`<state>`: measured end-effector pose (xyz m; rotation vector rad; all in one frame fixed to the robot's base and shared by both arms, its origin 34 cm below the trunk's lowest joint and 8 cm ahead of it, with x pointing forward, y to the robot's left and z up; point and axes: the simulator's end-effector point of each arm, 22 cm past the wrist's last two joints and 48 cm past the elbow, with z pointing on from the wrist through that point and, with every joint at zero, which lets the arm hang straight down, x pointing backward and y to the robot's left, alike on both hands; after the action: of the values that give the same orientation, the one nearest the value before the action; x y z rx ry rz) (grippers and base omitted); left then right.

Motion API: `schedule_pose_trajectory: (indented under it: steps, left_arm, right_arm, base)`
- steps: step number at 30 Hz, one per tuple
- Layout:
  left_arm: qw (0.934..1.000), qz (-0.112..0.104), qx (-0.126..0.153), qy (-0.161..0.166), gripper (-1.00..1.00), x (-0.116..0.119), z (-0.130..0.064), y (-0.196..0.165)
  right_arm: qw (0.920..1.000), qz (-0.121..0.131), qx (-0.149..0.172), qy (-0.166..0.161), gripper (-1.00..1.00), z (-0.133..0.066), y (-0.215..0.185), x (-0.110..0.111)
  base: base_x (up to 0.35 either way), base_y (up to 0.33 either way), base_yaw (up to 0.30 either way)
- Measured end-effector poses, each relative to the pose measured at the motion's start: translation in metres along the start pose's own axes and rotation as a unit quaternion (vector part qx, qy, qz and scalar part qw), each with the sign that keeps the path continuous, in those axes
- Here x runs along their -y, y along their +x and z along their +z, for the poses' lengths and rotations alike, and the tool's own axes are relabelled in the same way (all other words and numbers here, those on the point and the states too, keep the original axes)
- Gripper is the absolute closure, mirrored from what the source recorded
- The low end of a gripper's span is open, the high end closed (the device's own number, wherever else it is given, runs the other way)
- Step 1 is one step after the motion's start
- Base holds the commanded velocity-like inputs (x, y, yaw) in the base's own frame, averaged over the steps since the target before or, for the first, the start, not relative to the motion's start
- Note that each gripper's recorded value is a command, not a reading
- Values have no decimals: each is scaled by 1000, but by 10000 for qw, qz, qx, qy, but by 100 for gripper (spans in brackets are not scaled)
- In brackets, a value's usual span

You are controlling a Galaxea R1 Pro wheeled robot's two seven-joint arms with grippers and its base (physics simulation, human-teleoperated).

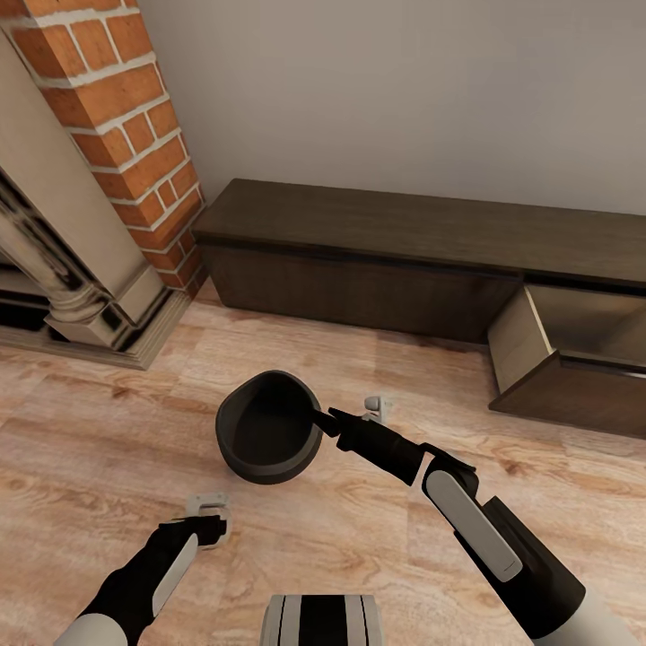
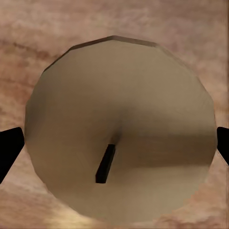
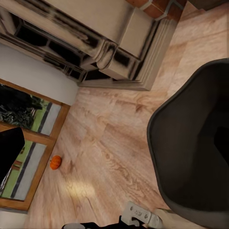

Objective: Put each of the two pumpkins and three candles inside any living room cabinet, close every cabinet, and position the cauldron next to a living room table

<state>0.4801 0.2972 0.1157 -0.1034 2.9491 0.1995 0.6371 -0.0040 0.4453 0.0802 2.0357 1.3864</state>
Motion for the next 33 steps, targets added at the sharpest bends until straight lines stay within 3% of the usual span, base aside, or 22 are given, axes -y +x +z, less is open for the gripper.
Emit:
schedule_pose_trajectory:
  steps: [6,7,14,33]
  left_arm:
    - [10000,-11,-2,5,-100,0,0,0]
    - [10000,-11,-2,5,100,0,0,0]
    - [9998,-58,184,22,100,1,0,-8]
    - [9997,-76,228,66,100,3,-2,-11]
  right_arm:
    - [10000,3,1,-3,-100,0,0,0]
    - [10000,2,1,-2,-100,0,0,0]
    - [10000,3,2,-4,-100,0,0,0]
    - [10000,-13,11,-8,-100,0,-1,-2]
  base:
    - [0,0,0]
    - [0,0,0]
    - [0,0,0]
    - [0,0,0]
